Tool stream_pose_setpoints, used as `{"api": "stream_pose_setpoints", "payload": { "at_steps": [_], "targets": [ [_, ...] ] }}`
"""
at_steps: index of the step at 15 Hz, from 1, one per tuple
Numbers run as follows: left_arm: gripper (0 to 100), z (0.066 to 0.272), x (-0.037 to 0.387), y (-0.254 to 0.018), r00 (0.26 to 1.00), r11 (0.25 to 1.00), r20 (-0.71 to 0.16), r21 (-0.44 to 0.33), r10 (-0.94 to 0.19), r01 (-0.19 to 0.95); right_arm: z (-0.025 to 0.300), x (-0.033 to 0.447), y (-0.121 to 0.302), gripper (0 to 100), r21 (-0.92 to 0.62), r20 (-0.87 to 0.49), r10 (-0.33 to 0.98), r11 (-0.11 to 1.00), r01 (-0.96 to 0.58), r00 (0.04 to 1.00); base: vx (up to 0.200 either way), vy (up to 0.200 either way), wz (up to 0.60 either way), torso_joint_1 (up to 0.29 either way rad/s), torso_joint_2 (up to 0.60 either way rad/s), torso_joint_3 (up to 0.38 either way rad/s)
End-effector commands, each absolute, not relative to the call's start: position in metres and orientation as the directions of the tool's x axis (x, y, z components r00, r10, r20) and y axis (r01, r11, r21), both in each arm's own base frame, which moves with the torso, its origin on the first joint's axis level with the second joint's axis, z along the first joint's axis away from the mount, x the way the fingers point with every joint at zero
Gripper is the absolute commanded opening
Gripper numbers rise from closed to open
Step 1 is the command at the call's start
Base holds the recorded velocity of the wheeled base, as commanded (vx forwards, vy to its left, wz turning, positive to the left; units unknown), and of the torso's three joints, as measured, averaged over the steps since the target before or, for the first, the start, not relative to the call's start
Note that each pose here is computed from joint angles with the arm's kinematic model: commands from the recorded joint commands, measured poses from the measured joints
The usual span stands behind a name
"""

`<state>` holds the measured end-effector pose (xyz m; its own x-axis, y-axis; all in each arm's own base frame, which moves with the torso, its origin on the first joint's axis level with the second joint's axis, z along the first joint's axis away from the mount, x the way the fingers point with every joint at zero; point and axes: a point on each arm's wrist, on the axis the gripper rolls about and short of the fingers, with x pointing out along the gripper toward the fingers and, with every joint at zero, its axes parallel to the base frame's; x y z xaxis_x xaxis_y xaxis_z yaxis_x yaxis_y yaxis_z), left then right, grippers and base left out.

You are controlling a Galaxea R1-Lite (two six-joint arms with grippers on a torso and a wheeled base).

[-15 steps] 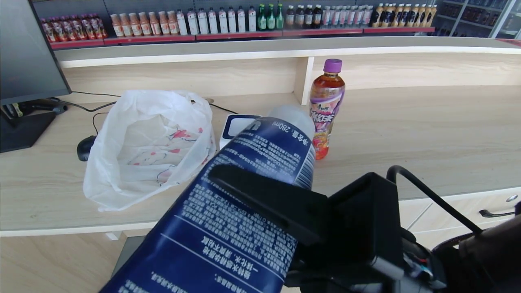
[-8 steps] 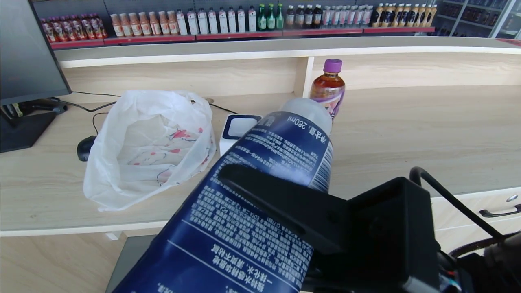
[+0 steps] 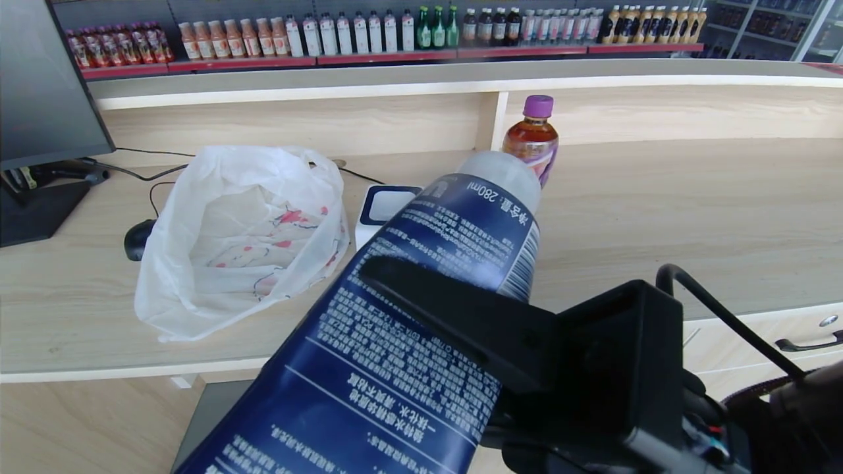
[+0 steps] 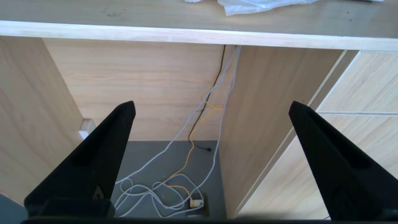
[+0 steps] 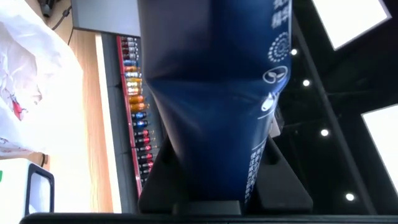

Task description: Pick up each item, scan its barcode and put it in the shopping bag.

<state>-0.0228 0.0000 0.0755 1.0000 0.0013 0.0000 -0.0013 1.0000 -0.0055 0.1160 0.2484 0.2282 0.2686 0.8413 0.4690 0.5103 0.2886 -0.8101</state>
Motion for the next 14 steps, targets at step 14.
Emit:
{"api": "stream_pose_setpoints", "payload": {
  "at_steps": [14],
  "targets": [
    [100,0.075,-0.023,0.0,1.0,1.0,0.0,-0.006,0.002,-0.002,0.221,0.12,0.255,0,-0.865,0.451,0.84,0.494,-0.083,0.303,0.0,0.0,0.0,0.0,0.0,0.0]
  ]
}}
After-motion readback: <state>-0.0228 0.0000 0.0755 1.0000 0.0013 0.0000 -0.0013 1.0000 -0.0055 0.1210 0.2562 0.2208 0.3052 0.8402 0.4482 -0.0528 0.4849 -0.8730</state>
